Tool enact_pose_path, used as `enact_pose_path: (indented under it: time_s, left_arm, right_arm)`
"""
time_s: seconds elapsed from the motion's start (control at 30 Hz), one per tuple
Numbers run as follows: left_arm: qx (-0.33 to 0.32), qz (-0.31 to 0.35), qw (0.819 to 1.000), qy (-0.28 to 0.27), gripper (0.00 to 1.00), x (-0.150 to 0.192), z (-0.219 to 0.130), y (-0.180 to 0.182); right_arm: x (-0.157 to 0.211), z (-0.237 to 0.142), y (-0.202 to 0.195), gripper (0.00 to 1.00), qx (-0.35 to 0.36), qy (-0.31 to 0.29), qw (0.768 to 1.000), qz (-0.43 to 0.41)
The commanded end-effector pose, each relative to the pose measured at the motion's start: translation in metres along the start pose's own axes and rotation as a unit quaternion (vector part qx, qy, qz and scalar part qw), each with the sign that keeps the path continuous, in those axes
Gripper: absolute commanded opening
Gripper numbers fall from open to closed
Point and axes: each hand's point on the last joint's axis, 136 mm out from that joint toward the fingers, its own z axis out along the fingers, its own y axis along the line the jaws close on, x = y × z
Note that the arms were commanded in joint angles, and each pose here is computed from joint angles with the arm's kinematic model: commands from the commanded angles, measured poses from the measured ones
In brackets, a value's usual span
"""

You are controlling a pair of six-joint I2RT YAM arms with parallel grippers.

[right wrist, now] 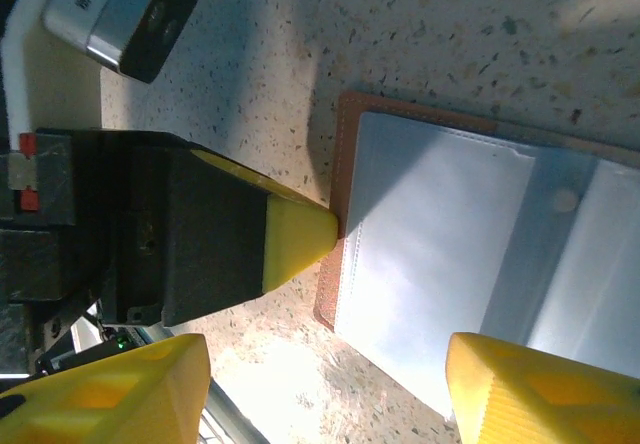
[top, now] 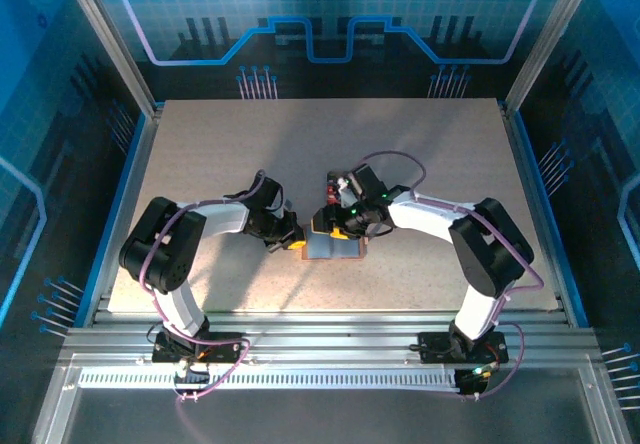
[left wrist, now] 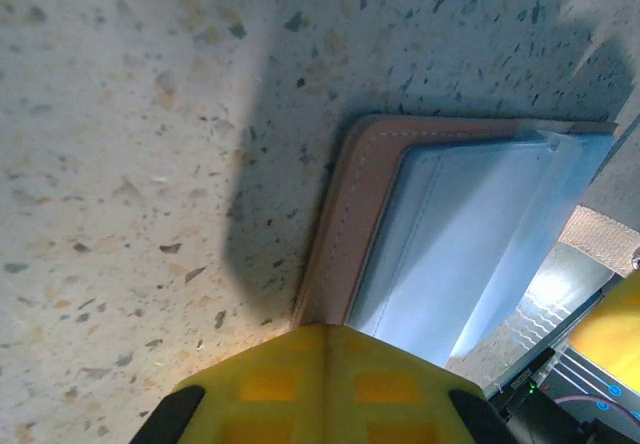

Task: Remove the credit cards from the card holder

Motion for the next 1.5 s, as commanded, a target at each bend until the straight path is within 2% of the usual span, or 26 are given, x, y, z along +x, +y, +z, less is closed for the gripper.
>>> enact_pose_path:
  time_s: [0.0,0.37,0.6,0.97,1.47]
  left_arm:
    - [-0.009,-0.003,1.0,0.022,0.04,0.01,0.006,0.013]
    - [-0.015,-0.003,1.0,0.021,0.03,0.011,0.005,0.016]
    - [-0.016,-0.001,1.0,0.019,0.03,0.011,0.004,0.017]
    - [-0.021,-0.001,1.0,0.018,0.02,0.012,0.004,0.019]
    - [-0.024,-0.002,1.0,0.019,0.02,0.012,0.004,0.02]
  right_arm:
    - [0.001,0.009,0.016,0.64,-0.023,0.014,1.0,-0.004]
    - [0.004,0.029,0.019,0.61,-0.029,0.041,0.999,-0.003]
    - [0.009,0.035,0.003,0.62,0.009,0.052,0.999,0.004]
    - [0.014,0.029,-0.013,0.62,0.053,0.056,0.997,-0.001]
    - [0.011,0.017,-0.019,0.62,0.038,0.041,0.998,0.014]
